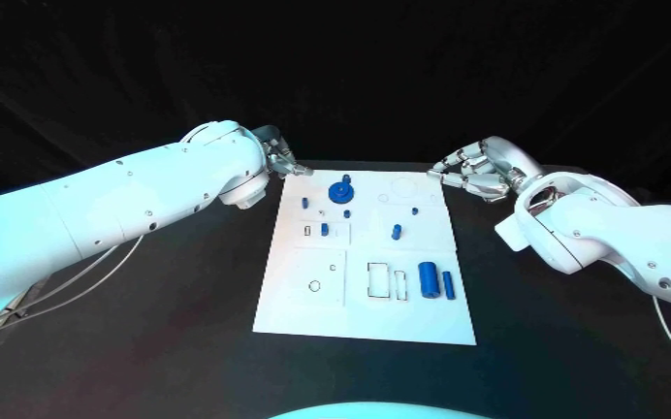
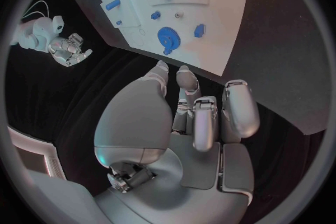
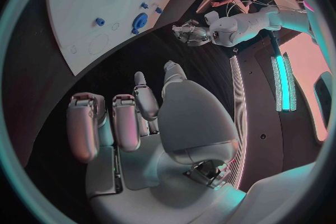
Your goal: Assemble the parts on the task board
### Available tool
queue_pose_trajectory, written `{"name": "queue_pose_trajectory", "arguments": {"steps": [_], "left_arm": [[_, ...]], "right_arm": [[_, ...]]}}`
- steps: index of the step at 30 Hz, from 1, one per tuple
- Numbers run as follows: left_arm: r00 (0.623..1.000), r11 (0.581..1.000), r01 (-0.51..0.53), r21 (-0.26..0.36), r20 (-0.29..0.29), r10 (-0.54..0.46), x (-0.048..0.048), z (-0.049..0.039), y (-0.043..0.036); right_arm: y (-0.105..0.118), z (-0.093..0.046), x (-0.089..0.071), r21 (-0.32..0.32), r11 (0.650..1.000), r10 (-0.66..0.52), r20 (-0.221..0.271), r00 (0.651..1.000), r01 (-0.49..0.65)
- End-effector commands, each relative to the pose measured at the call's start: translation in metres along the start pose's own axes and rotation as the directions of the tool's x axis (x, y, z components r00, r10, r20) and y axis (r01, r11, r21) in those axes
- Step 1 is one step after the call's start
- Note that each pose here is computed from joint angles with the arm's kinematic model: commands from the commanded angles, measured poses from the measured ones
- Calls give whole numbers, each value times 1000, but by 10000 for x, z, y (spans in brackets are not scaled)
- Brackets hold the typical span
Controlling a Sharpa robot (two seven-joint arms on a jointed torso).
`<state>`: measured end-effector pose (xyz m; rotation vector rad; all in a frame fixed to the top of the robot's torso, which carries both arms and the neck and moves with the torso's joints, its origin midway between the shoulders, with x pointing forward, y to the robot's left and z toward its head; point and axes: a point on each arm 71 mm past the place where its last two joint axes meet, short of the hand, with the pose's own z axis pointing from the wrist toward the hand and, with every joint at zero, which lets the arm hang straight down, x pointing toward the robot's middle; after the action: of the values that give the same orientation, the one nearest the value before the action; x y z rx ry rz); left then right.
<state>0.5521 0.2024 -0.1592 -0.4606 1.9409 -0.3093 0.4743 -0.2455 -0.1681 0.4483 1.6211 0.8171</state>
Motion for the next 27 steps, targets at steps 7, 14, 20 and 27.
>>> {"name": "queue_pose_trajectory", "arguments": {"steps": [7,14,20,27], "left_arm": [[983,996,-86,-20,-162,82,7,208,-9],[955,983,-166,-78,-260,141,67,325,25],[943,976,-185,-112,-299,145,88,417,32],[936,972,-203,-119,-314,157,117,470,-5]], "right_arm": [[15,9,27,-12,1000,-7,-9,1000,7],[17,14,44,-12,1000,-7,-14,1000,7],[30,23,64,-15,1000,-6,-18,1000,6],[40,32,79,-17,1000,-5,-20,1000,5]]}}
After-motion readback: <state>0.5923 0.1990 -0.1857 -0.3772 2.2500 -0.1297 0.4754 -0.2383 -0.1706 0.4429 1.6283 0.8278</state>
